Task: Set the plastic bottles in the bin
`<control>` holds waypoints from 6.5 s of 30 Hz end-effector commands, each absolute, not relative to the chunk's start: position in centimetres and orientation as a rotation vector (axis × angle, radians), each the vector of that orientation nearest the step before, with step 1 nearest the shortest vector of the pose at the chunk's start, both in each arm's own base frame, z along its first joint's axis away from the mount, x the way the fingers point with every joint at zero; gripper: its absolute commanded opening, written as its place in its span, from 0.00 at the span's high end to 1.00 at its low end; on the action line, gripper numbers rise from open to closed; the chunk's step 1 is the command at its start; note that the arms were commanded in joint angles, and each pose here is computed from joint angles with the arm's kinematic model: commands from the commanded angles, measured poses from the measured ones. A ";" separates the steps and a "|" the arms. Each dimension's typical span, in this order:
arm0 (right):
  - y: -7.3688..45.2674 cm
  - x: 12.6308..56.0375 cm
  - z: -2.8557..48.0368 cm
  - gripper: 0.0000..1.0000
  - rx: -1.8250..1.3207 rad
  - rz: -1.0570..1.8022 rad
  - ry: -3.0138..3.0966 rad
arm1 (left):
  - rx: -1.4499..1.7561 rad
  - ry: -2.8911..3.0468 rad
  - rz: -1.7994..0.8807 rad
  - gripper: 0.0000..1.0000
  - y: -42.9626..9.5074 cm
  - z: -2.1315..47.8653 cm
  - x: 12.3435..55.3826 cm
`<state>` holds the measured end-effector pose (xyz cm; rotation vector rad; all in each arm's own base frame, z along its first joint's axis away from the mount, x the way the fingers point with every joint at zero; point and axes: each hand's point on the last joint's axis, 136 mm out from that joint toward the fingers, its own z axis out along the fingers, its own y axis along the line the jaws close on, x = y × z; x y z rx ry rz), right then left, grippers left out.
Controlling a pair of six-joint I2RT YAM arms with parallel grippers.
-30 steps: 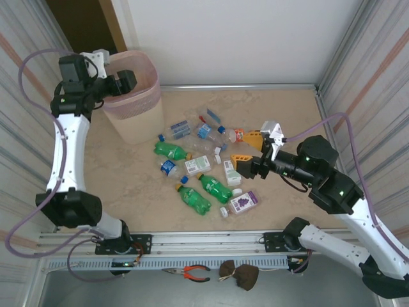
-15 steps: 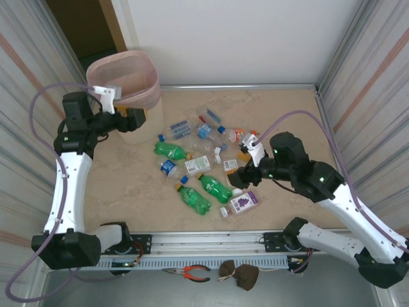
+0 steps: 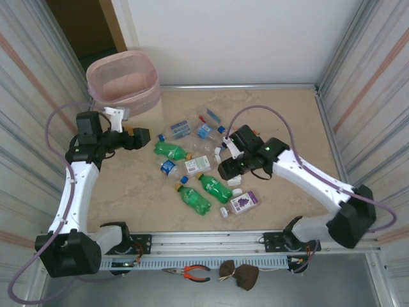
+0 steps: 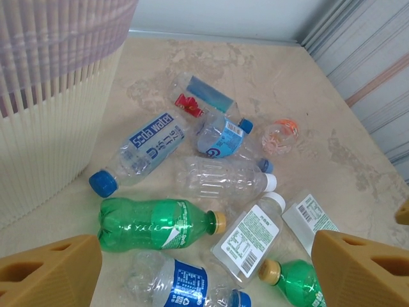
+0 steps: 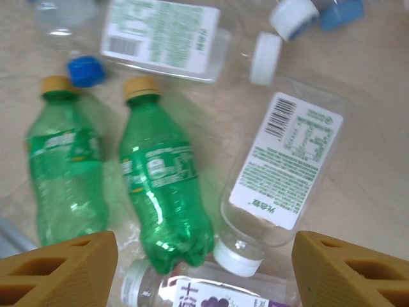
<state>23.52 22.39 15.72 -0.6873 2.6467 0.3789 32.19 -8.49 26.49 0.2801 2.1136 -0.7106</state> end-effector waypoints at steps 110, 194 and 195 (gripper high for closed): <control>25.7 14.2 46.5 0.41 -0.964 1.011 1.196 | 1.343 1.168 -1.136 0.05 -32.3 42.9 14.5; 22.4 14.8 44.6 0.19 -0.797 0.890 1.367 | 0.393 1.993 -0.059 0.41 -4.2 39.3 49.9; 22.3 14.7 44.6 0.19 -0.791 0.891 1.365 | 0.371 2.011 -0.072 0.41 -3.7 38.8 50.4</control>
